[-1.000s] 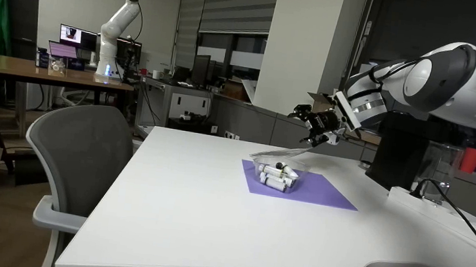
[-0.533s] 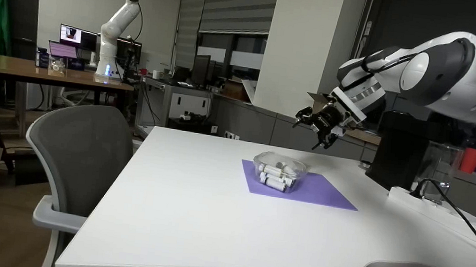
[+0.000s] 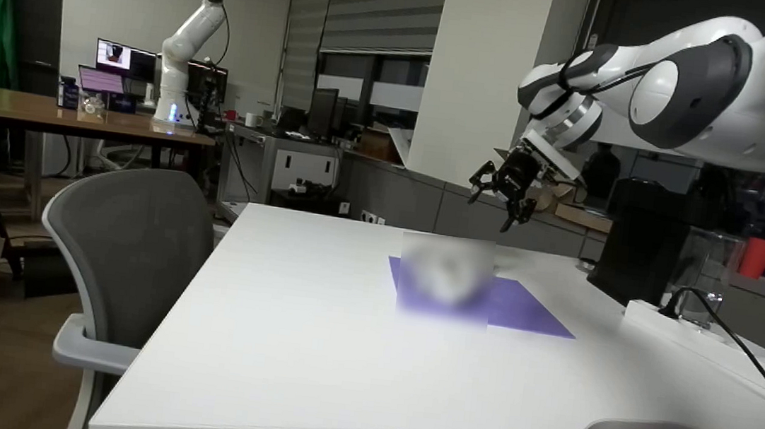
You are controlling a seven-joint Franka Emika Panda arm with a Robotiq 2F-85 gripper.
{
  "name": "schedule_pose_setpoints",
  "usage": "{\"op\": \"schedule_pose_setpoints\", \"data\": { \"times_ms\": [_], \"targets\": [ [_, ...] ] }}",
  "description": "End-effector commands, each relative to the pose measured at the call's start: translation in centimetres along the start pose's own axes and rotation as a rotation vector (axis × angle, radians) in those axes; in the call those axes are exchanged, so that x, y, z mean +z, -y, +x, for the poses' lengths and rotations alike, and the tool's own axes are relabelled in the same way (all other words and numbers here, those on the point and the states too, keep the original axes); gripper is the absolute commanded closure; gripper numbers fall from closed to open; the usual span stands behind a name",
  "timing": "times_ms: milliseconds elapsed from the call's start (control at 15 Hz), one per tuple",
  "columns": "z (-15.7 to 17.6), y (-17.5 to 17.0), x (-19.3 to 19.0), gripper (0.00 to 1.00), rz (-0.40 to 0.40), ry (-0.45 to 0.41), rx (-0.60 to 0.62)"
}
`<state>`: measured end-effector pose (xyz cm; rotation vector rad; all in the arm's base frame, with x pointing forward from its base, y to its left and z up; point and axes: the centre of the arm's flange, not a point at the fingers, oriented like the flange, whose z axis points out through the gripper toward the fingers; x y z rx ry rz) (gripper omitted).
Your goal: Close the container
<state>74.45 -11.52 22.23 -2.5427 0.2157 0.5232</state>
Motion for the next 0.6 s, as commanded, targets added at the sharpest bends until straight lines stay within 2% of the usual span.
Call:
{"op": "schedule_pose_setpoints", "data": {
  "times_ms": [0, 200, 267, 400, 533],
  "targets": [
    [5.6, 2.2, -5.8, 0.00, -0.055, -0.144, -0.140],
    [5.3, 3.4, -7.6, 0.00, -0.032, -0.290, -0.278],
    [1.2, 2.5, -4.0, 0.00, -0.042, -0.237, -0.211],
    [1.4, 2.8, -4.9, 0.00, -0.046, -0.280, -0.254],
    [1.4, 2.8, -4.9, 0.00, -0.047, -0.285, -0.266]
  ]
}}
